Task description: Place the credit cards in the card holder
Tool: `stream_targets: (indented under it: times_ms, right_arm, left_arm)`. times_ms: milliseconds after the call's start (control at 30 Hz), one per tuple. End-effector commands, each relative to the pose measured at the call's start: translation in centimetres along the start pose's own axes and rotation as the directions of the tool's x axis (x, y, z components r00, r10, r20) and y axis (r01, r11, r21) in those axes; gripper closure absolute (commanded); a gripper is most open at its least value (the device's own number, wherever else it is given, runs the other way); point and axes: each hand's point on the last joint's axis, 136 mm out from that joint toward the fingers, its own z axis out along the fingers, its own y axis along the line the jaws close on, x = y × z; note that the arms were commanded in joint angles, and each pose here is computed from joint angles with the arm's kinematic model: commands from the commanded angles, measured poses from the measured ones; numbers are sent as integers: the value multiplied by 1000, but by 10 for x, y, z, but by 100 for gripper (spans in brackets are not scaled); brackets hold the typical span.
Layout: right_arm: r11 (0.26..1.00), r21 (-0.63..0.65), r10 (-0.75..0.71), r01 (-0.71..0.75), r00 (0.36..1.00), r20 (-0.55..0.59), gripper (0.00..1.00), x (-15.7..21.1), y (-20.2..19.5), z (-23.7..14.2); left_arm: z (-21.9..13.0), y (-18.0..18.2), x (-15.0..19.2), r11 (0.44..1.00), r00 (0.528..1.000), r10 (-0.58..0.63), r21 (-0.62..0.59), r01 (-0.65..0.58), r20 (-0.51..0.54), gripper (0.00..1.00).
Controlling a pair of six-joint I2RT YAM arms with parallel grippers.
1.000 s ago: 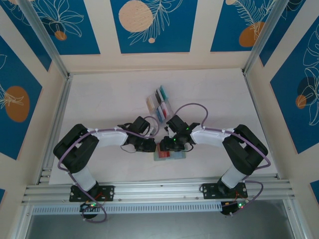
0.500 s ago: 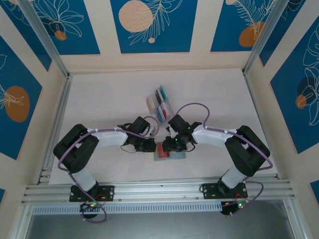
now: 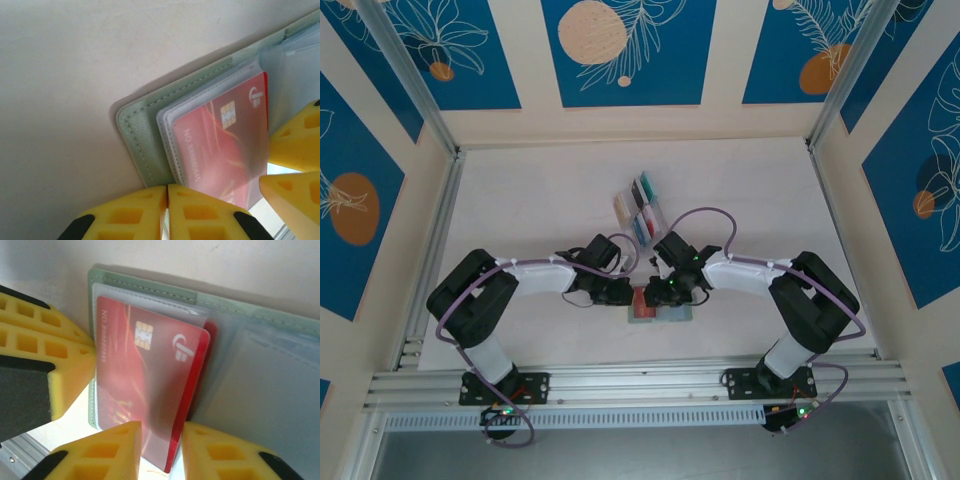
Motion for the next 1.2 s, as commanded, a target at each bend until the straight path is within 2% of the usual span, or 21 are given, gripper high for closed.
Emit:
stream_targets:
  times_ms: [0,133,333,667,867,967,1167]
  right_arm:
    - [999,19,-31,31,1000,7,69,-5,5,-11]
    - [989,151,-3,-1,999,32,69,-8,-21,-30]
    - [963,269,-29,9,997,68,61,-16,-40,-48]
    - [933,357,-56,36,997,44,61,-31,-53,-34]
    - [923,383,-30,26,1000,3,62,-24,-65,-13]
    - [921,390,-14,19,1000,-15,67,-16,-68,-4]
    - [917,398,-14,12,1000,4,88,-15,-65,-9]
  left_arm:
    - [18,41,38,988,992,-69,-141,54,-102,89]
    - [18,44,40,988,992,-72,-146,56,-107,89]
    - [19,44,41,988,992,-70,-142,54,-107,89]
    - [18,43,40,989,992,-70,-140,55,-106,89]
    - [19,44,41,988,992,-71,-142,55,-107,89]
    - [18,44,41,988,992,-68,-142,53,-108,89]
    - [21,47,44,987,991,-69,-149,51,-117,89]
